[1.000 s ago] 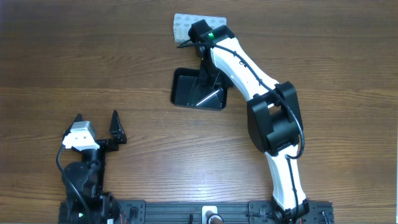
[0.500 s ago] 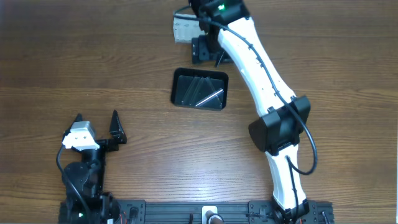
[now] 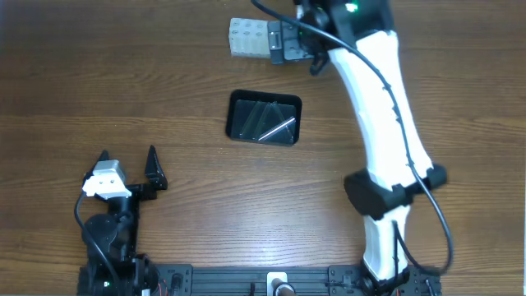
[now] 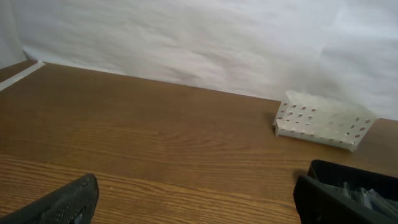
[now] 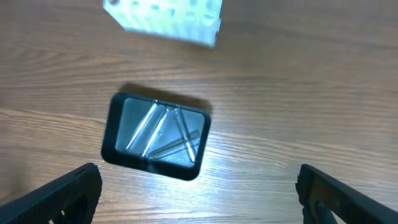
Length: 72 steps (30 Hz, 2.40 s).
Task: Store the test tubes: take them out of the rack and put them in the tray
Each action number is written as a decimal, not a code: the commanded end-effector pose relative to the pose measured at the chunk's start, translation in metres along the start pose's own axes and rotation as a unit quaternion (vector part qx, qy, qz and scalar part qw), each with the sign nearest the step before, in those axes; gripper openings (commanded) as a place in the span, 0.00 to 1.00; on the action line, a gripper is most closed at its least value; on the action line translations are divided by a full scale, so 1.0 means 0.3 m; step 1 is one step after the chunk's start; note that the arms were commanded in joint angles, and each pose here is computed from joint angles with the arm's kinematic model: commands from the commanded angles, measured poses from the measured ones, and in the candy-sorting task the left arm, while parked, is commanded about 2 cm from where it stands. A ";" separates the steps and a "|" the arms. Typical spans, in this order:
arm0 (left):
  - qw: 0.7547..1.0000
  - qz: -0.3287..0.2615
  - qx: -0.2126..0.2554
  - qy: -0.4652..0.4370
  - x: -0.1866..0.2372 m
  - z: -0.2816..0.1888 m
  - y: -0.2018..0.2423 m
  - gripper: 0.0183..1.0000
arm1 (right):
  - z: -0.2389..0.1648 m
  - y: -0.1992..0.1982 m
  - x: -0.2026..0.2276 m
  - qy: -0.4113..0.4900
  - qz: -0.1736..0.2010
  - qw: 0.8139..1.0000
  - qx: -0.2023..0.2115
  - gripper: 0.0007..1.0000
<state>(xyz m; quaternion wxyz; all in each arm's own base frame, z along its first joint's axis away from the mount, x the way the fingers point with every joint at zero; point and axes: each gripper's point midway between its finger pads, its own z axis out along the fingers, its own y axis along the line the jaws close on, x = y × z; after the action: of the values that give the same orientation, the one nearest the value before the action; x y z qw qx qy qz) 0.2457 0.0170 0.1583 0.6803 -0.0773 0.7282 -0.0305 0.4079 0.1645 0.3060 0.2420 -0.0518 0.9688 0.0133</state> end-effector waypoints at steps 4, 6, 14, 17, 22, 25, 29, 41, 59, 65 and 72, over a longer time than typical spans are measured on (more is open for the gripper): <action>1.000 0.009 -0.003 0.000 0.004 -0.001 0.006 1.00 | -0.310 -0.136 0.005 -0.096 0.008 0.995 0.005 0.99; 1.000 0.009 -0.003 0.000 0.004 -0.001 0.006 1.00 | -0.349 -0.174 0.039 -0.099 0.013 0.995 0.017 0.99; 1.000 0.009 -0.003 0.000 0.004 -0.001 0.006 1.00 | -0.432 -0.362 0.291 -0.074 0.039 0.993 0.080 0.99; 1.000 0.009 -0.003 0.000 0.004 -0.001 0.006 1.00 | -0.442 -0.433 0.351 -0.097 0.047 0.988 0.110 0.99; 1.000 0.009 -0.003 0.000 0.004 -0.001 0.006 1.00 | -0.400 -0.466 0.387 -0.162 -0.020 0.979 0.122 0.99; 1.000 0.009 -0.003 0.000 0.004 -0.001 0.006 1.00 | -0.362 -0.469 0.378 -0.216 -0.052 0.966 0.130 0.99; 1.000 0.009 -0.003 0.000 0.004 -0.001 0.006 1.00 | -0.352 -0.463 0.309 -0.335 -0.085 0.927 0.146 0.99; 1.000 0.009 -0.003 0.000 0.004 -0.001 0.006 1.00 | -0.276 -0.502 0.343 -0.545 -0.022 0.822 0.164 0.99; 1.000 0.009 -0.003 0.000 0.004 -0.001 0.006 1.00 | -0.041 -0.576 0.537 -0.566 0.003 0.801 0.196 0.99; 1.000 0.009 -0.003 0.000 0.004 -0.001 0.006 1.00 | 0.003 -0.612 0.619 -0.556 0.010 0.803 0.214 0.99; 1.000 0.009 -0.003 0.000 0.004 -0.001 0.006 1.00 | 0.030 -0.644 0.681 -0.524 0.013 0.820 0.230 0.99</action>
<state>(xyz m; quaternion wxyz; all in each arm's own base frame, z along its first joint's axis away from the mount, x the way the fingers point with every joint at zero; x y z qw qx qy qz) 0.2457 0.0170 0.1583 0.6803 -0.0773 0.7282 -0.0305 0.2596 -0.0423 0.2015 0.7163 0.0255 0.6744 -0.1774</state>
